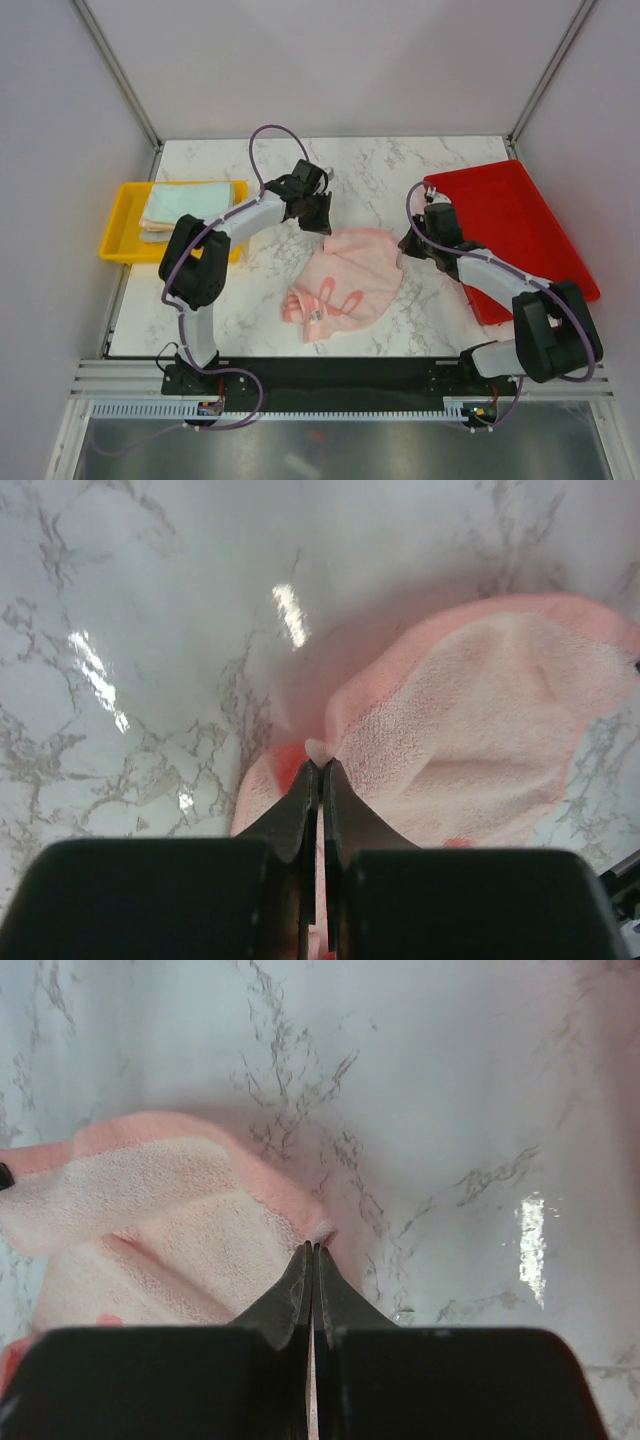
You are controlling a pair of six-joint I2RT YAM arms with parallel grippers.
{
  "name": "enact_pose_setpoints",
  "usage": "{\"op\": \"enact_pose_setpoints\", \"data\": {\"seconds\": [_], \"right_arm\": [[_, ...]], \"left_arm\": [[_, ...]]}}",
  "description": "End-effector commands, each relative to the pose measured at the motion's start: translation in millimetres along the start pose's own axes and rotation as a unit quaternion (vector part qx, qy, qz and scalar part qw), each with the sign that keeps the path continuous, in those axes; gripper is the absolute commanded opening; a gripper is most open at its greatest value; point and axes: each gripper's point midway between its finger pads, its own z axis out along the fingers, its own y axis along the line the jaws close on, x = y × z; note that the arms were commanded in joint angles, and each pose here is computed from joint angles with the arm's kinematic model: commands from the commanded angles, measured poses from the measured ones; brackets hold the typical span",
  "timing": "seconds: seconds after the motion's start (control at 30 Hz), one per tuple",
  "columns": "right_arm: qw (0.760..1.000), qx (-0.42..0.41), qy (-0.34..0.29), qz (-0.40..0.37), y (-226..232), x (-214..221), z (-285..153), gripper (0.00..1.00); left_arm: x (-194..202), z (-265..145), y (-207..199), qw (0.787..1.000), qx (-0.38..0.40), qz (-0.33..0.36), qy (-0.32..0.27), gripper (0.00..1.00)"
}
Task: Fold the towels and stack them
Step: Flatten out the crumpled towel
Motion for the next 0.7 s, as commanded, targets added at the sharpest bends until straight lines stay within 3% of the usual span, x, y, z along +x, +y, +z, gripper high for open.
{"op": "enact_pose_setpoints", "data": {"seconds": [0.0, 0.13, 0.2, 0.23, 0.43, 0.67], "right_arm": [[0.998, -0.036, 0.054, -0.010, 7.1, 26.8, 15.2, 0.00], [0.994, -0.064, 0.083, -0.013, 14.1, 38.7, 32.0, 0.00], [0.994, -0.058, 0.089, -0.017, 12.3, 39.4, 41.0, 0.12], [0.994, -0.056, 0.089, -0.023, 11.1, 38.9, 43.7, 0.23], [0.993, -0.075, 0.091, -0.022, 20.5, 35.1, 47.1, 0.46], [0.993, -0.061, 0.096, 0.032, 23.2, 32.8, 47.4, 0.51]], "left_arm": [[25.6, 4.8, 20.6, 0.998, -0.041, -0.038, 0.018, 0.02], [43.0, 17.1, 31.3, 0.997, -0.053, -0.038, 0.043, 0.02], [43.1, 19.7, 30.9, 0.997, -0.051, -0.036, 0.045, 0.02], [43.6, 21.2, 31.2, 0.997, -0.051, -0.037, 0.047, 0.02], [33.5, 20.1, 28.4, 0.998, -0.048, -0.028, 0.036, 0.02], [29.7, 19.2, 28.3, 0.998, -0.050, -0.023, 0.032, 0.02]]}}
